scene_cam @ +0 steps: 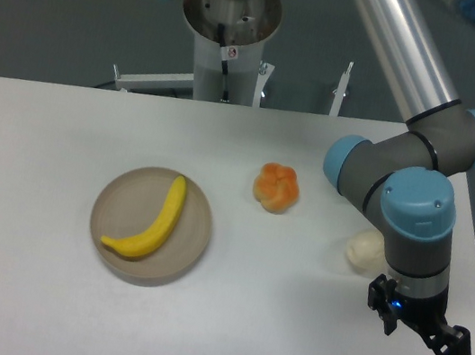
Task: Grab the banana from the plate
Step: 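Move the open gripper across the table toward the banana on the plate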
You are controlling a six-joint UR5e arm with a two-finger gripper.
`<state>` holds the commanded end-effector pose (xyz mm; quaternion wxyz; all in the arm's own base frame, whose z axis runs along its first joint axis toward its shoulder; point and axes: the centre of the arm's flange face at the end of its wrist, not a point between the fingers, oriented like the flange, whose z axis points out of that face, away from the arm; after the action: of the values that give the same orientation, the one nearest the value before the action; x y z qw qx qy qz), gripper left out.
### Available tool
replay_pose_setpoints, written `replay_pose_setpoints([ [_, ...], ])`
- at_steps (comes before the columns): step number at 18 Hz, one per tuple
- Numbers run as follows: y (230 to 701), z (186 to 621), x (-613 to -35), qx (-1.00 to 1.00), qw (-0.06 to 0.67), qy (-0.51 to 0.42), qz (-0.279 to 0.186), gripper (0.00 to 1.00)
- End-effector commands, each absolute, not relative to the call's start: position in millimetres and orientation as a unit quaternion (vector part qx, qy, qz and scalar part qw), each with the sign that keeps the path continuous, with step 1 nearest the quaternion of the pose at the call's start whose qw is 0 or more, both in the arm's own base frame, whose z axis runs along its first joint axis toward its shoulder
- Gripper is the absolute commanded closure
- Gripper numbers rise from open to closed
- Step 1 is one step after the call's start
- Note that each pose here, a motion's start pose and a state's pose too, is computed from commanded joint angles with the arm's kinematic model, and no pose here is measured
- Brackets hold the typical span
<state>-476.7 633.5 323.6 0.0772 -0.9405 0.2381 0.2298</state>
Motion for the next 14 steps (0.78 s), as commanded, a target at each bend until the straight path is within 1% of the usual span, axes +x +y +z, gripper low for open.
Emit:
replay_pose_setpoints([
  [9,627.8,326.5,-471.2,-0.942,0.076,0.234,0.228,0.00],
  [11,624.0,319.8,-461.2,-0.947,0.067,0.222,0.221,0.00],
  [14,616.3,335.3,-438.1,-0.955,0.077,0.189,0.213,0.00],
])
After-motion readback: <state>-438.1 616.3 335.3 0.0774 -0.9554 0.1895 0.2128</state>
